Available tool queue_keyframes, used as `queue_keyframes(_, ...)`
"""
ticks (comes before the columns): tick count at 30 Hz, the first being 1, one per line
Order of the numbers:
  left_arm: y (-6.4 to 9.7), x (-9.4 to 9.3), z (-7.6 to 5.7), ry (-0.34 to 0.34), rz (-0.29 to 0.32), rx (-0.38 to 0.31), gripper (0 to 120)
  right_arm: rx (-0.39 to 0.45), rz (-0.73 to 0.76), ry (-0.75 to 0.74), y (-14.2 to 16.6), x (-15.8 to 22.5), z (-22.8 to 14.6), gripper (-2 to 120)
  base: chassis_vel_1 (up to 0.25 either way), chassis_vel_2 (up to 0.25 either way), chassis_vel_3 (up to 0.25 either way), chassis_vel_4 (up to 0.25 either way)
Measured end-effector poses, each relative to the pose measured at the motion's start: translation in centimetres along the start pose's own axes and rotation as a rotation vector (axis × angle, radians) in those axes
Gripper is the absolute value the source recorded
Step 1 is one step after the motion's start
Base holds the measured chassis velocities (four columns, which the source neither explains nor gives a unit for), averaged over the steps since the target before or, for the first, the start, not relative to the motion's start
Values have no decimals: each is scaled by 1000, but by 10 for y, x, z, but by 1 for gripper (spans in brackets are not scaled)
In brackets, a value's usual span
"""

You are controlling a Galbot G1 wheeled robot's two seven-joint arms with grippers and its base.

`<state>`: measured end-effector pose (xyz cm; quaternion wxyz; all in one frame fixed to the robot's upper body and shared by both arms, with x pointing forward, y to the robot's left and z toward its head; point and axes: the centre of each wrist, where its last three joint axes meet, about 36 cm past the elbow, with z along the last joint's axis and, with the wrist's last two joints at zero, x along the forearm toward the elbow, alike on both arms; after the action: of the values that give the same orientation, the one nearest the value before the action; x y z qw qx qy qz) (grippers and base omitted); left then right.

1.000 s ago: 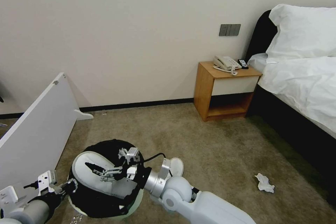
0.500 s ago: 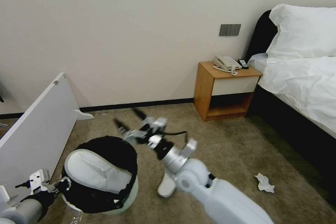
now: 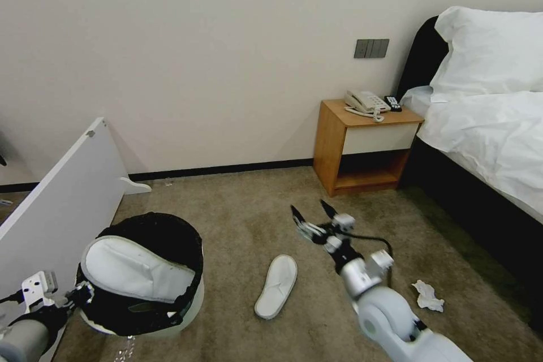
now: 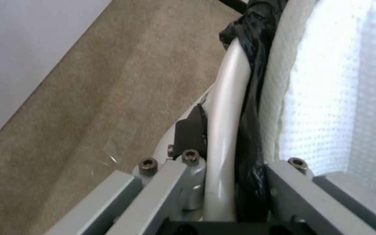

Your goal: Pick up the trash bin, then pick up the garbage from the floor and place it into the trash bin.

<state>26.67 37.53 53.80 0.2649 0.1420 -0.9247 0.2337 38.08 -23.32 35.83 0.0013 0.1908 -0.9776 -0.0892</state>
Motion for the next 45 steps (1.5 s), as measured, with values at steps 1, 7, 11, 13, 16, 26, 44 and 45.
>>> queue_keyframes(1,0,0,0,0,0,0,1,0,0,0,0,0,0,100,0,0,0,0)
queue_keyframes(7,-1,-1,2,2,-2,-2,1,41,137,102,-12,64,45,100,0,0,0,0)
queue_keyframes(11,-2,-2,3,7,-1,-3,1,22,163,123,-17,85,59,100,0,0,0,0)
queue_keyframes(13,-3,-2,4,9,0,-3,1,14,178,131,-18,96,65,100,0,0,0,0)
queue_keyframes(16,-2,-2,4,10,-1,-4,1,18,190,144,-17,112,75,100,0,0,0,0)
queue_keyframes(26,-3,-1,3,9,2,-6,1,43,182,176,-11,134,93,100,0,0,0,0)
queue_keyframes(44,-2,-2,3,13,6,-6,1,42,171,190,-9,139,100,100,-46,50,50,-48)
queue_keyframes(45,-2,-2,3,13,6,-6,1,42,171,190,-9,139,100,100,-41,60,39,-45)
